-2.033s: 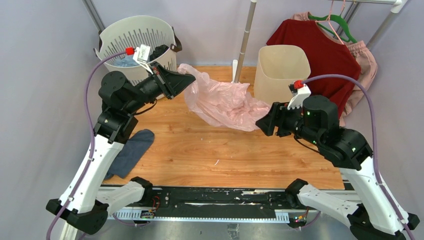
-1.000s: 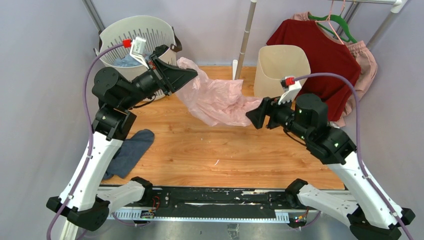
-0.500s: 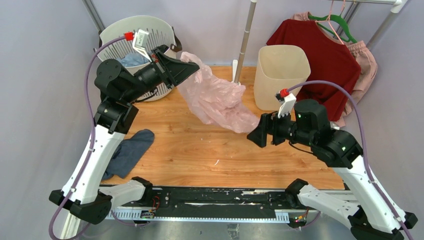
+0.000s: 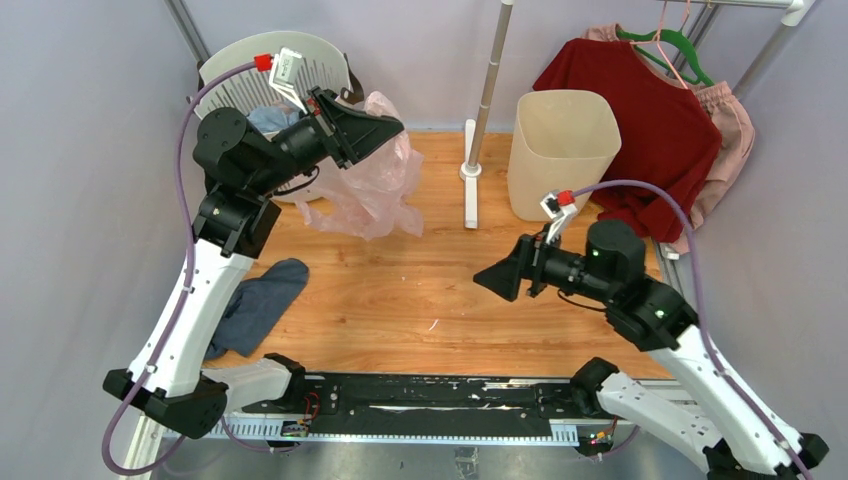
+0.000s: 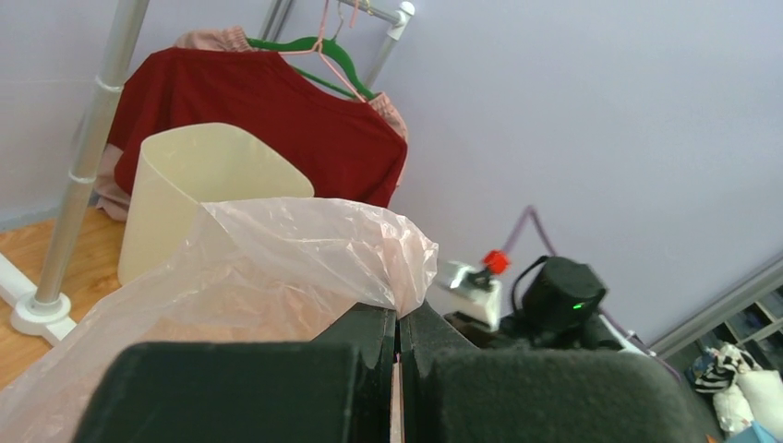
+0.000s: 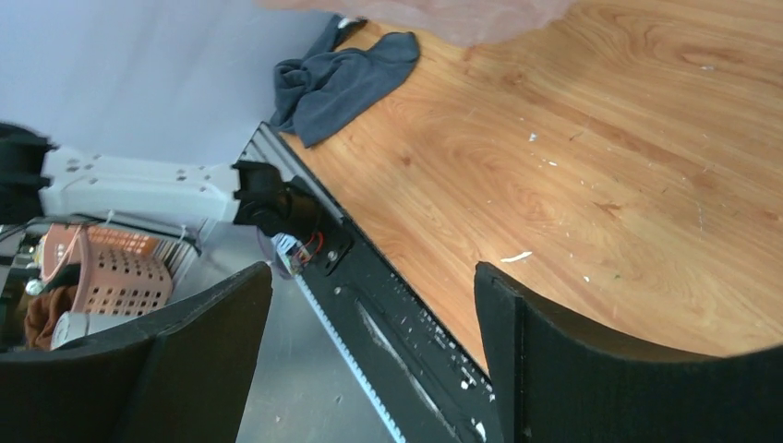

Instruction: Put the trash bags into the trash bin

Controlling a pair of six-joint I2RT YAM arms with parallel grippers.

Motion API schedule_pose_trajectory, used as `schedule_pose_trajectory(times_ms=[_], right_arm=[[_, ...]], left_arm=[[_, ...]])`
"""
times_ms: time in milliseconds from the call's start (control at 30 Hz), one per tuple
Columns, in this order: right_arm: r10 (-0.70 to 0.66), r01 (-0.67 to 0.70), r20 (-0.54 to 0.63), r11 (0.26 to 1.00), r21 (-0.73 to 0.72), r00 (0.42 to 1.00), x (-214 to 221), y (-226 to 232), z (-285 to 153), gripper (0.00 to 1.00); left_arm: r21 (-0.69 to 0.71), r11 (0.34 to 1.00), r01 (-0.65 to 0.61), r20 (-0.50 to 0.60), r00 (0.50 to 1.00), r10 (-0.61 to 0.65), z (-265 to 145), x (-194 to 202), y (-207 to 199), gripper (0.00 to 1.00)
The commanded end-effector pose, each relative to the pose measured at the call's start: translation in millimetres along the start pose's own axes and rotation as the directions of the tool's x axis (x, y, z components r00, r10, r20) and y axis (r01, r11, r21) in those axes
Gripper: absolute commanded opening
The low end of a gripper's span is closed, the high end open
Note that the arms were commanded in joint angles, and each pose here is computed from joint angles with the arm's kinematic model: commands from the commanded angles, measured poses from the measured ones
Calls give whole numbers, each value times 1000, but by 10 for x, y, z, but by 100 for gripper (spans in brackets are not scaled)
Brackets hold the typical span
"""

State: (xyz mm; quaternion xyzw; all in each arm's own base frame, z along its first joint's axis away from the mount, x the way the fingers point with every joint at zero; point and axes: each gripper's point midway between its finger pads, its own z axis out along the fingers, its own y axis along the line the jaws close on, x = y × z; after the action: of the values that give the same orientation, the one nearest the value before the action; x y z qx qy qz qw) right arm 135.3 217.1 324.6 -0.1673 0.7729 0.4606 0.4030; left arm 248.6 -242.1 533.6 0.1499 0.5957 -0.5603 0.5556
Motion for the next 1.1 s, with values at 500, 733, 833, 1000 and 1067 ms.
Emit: schedule_pose_trajectory(times_ms=[500,733,833,1000,1067], right_arm=[[-243,299,393,950,-86,887,-805,106,497,86],[-224,324,438,931,-167,870,-858,225,564,89],[-199,323,445,920,-222,873,-869,301,609,89],[-154,308,450,905,-292,880,-924,389,714,84],[-143,311,455,896,-319,879,-949,436,733,73]], left_arm=[[227,974,-2,1,1000,1,-273,-216,-776,0],[344,939,9,9,1000,-13,-367,-293,-1068,0],[376,927,8,9,1000,-12,-410,-312,-1161,0],[401,916,7,12,1000,-13,-464,-318,-1238,0],[403,915,4,13,1000,-10,-476,-311,-1246,0]])
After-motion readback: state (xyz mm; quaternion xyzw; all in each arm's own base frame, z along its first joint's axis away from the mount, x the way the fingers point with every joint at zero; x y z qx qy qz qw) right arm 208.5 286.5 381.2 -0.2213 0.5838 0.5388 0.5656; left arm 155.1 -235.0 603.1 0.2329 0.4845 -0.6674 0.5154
